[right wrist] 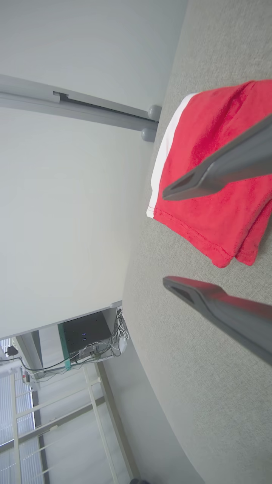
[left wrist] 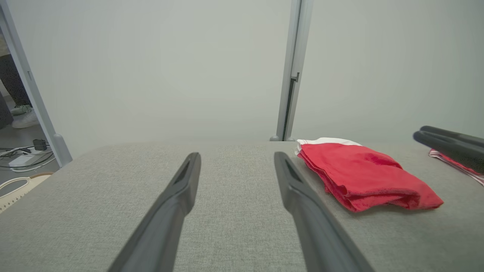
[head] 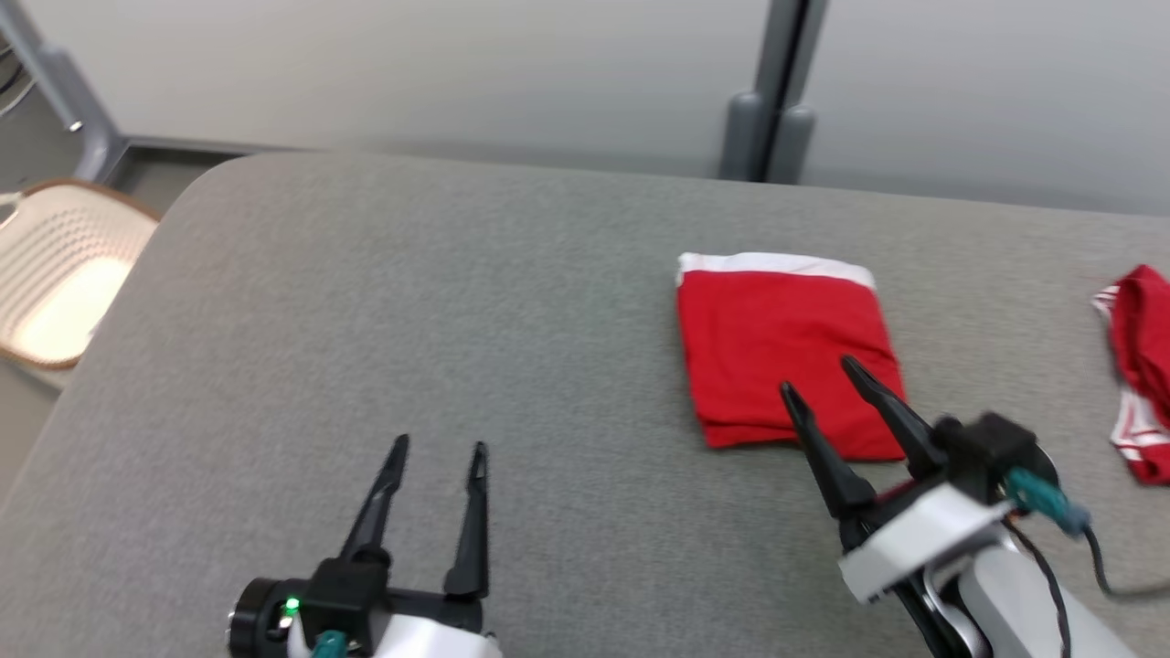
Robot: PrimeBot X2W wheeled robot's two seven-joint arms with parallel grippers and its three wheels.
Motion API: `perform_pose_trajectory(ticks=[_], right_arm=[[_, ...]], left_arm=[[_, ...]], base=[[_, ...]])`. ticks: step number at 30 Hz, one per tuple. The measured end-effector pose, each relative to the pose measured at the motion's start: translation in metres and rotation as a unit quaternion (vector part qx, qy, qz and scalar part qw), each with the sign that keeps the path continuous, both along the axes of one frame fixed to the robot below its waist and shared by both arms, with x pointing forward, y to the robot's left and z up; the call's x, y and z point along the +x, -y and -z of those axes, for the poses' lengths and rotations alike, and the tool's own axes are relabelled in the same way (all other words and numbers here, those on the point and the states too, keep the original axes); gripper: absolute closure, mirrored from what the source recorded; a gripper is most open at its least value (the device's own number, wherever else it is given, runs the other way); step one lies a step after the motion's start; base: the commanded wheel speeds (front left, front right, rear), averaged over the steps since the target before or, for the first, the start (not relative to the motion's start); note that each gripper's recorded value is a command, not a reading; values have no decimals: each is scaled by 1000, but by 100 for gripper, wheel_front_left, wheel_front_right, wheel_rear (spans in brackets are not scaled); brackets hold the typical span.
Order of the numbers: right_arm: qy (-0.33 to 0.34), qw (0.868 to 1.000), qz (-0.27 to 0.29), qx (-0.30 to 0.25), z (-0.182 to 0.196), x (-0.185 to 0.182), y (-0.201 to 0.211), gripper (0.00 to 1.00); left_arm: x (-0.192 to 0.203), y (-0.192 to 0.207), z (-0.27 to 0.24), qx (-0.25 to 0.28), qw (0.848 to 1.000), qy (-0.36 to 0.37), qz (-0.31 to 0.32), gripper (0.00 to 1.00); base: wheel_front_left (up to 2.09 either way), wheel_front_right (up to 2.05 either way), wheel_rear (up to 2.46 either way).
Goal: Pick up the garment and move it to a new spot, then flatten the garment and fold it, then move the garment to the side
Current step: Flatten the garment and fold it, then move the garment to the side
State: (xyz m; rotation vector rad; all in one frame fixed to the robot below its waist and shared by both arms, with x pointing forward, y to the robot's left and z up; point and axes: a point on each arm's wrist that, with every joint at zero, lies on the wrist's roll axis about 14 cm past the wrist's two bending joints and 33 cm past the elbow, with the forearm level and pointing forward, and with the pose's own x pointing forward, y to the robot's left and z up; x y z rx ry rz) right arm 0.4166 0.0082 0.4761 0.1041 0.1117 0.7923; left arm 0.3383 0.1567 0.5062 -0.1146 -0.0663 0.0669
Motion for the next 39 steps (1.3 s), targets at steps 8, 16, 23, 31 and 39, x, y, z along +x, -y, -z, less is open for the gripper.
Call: perform_pose_trajectory(ticks=[8, 16, 23, 31, 39], right_arm=[[75, 983, 165, 16, -35, -37, 89, 0], [68, 961, 266, 38, -35, -61, 140, 0], [71, 961, 264, 28, -33, -75, 139, 0], [68, 963, 261, 28, -30, -78, 136, 0], [63, 965, 254, 28, -28, -78, 132, 0]], left_arm=[[-15, -13, -17, 30, 999, 31, -17, 0], [-31, -6, -13, 50, 998, 26, 2, 0], [-38, -1, -3, 62, 998, 13, 19, 0], [-41, -1, -1, 66, 997, 10, 23, 0], [-42, -1, 0, 70, 997, 9, 24, 0]], base=[[0, 0, 0], [0, 0, 0], [0, 0, 0], [0, 0, 0], [0, 0, 0]])
